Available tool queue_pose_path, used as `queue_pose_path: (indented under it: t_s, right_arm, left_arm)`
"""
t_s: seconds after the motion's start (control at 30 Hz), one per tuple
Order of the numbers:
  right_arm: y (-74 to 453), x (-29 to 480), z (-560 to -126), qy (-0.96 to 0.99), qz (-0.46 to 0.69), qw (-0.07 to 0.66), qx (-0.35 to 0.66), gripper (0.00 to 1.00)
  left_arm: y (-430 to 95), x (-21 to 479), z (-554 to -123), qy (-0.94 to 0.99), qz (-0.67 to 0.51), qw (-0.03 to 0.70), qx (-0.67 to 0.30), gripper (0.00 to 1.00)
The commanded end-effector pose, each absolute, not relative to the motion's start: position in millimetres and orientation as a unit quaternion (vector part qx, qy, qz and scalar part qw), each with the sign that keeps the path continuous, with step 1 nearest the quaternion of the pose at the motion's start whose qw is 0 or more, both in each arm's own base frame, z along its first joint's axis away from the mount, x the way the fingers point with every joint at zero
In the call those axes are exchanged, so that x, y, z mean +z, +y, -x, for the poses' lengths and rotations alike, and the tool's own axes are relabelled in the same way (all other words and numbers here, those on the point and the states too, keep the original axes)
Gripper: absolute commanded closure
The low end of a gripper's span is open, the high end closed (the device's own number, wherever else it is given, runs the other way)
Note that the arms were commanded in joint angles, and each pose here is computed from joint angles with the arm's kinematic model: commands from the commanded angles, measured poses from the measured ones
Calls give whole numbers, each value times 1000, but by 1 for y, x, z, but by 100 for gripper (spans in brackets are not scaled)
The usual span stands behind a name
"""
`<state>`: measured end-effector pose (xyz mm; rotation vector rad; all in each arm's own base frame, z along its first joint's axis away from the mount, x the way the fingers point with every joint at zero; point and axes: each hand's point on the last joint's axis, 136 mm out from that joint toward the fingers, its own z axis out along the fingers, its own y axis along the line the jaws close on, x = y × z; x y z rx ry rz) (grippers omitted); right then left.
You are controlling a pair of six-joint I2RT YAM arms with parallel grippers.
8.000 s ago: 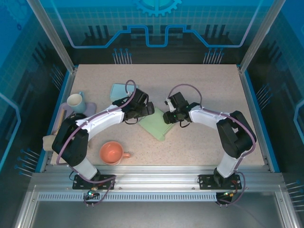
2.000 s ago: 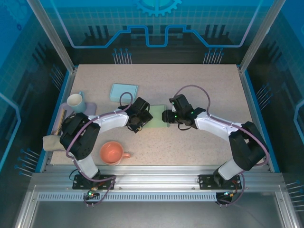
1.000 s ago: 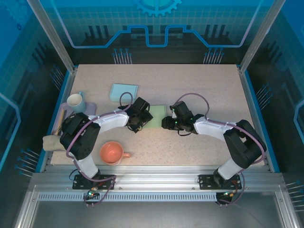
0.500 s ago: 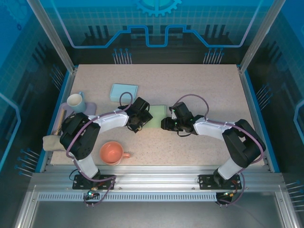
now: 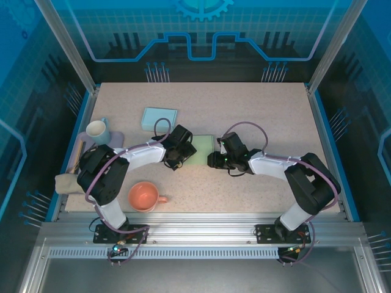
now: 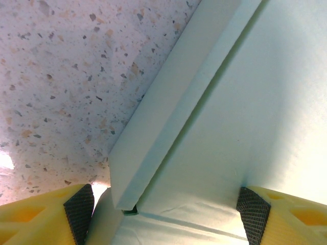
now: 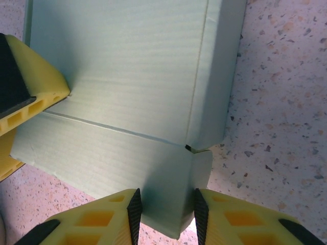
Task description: Fold the paper box
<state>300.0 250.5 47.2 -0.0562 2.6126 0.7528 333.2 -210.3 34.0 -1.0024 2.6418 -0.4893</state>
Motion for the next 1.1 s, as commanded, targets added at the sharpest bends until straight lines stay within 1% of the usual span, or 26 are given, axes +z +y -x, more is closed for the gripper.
queue_pose_path:
  t_s: [0.0,0.87,1.07]
  right_arm:
    - [259,47,-295,936,38,210,281,65]
    - [251,29,-304,930,53,256,258,65]
    - [249,24,-309,923,59,288,249,65]
  left_arm:
    - [-184,3,-309,927,349,102,-93,22]
    - [-184,0,-308,928,347,100,-93,23]
    - [-183,-1,-307,929,345,100,-89,23]
